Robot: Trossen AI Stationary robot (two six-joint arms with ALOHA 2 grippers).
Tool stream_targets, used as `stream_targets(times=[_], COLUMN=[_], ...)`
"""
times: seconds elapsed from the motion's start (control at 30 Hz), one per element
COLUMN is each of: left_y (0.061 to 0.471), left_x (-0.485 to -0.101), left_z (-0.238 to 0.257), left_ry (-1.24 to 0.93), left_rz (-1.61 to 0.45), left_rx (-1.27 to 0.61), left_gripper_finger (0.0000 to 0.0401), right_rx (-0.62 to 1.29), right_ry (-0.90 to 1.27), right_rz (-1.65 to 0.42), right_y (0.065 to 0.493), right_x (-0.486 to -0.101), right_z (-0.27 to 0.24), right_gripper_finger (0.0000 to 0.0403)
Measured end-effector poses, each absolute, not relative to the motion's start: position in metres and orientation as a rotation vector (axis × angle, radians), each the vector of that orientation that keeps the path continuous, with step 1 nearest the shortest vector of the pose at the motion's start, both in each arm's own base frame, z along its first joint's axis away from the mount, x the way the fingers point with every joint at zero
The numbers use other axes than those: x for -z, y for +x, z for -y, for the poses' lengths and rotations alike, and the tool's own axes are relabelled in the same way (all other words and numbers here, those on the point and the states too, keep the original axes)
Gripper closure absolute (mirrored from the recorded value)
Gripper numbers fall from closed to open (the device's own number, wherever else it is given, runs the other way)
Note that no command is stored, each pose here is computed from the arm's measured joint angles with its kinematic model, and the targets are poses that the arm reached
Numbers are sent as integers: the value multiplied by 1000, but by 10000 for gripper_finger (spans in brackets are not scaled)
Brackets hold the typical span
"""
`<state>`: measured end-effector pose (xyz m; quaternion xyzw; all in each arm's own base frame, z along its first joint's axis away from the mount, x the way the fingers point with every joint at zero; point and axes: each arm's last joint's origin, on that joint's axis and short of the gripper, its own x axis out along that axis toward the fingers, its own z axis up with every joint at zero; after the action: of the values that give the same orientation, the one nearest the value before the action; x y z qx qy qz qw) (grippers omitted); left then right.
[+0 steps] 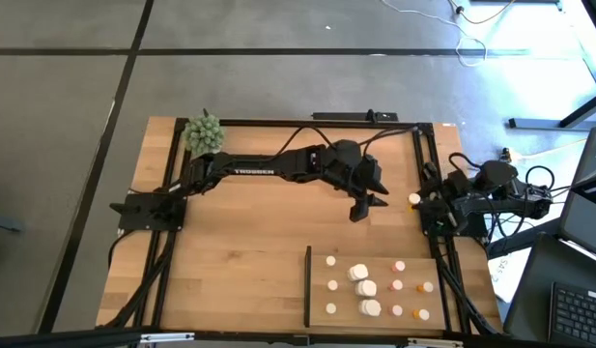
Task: Pick and place medicine bottles onto shelf by color
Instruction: Put the orange pill bottle on the shelf aligned with the other orange pill bottles
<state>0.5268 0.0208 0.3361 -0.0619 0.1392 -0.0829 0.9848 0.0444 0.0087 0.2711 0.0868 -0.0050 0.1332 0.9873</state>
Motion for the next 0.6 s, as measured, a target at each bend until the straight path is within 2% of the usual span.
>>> stream_targets(times=[0.6], left_y=[539], left_x=[-341], left_z=[-22], left_ry=[-215], left_rz=[-74], left_rx=[177], left_gripper_finger=[245], right_rx=[-195], right_ry=[33], right_rz=[164], right_y=[45], right_x=[-285], right_z=[-7], right_gripper_finger=[299])
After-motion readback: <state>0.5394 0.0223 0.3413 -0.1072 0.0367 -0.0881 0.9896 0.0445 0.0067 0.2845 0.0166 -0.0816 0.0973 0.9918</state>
